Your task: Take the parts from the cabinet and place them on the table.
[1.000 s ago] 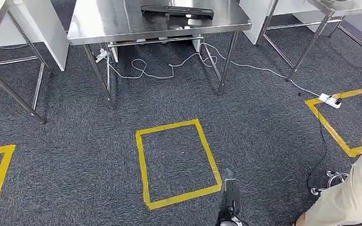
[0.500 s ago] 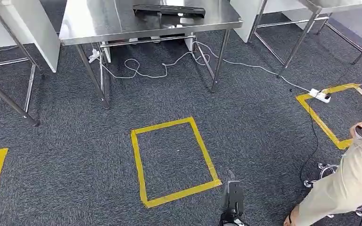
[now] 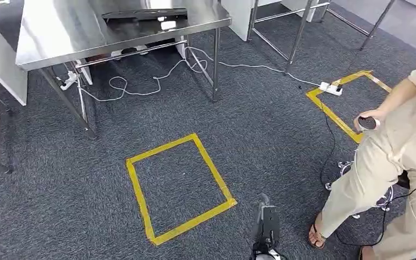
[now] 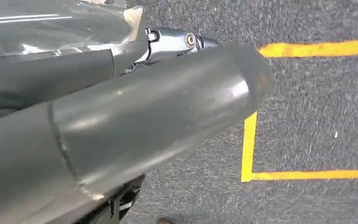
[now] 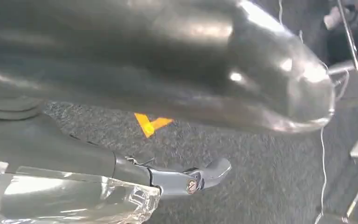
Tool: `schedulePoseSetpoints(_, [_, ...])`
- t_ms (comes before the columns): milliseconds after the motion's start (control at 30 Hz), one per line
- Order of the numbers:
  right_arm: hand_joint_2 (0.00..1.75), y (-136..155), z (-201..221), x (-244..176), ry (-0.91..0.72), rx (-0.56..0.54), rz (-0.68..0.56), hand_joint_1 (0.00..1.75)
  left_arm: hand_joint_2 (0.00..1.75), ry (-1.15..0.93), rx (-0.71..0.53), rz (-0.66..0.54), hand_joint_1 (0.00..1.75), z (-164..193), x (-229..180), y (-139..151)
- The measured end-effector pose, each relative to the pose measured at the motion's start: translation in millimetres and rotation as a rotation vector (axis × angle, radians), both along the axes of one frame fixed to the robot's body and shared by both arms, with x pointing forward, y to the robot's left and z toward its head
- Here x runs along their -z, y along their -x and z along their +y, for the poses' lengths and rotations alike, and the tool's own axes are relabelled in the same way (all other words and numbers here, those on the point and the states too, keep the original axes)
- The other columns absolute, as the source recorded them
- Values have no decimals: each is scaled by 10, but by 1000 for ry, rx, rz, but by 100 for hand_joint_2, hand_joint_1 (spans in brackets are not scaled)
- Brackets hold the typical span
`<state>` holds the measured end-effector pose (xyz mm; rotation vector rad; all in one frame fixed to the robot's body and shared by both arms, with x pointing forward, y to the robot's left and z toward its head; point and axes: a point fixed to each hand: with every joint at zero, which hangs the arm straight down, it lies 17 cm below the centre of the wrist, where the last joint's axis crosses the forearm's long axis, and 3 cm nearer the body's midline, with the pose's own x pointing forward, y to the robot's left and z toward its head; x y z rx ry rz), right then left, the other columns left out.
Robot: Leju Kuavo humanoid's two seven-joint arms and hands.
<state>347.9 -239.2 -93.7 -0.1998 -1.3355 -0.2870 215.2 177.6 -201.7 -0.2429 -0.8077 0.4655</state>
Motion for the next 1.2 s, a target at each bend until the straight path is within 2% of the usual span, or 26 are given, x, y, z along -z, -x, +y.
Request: schedulePoseSetpoints(1200, [0,17,97,72,-46,-13,22,0,0,8,-18,-8,0,14,-11,5])
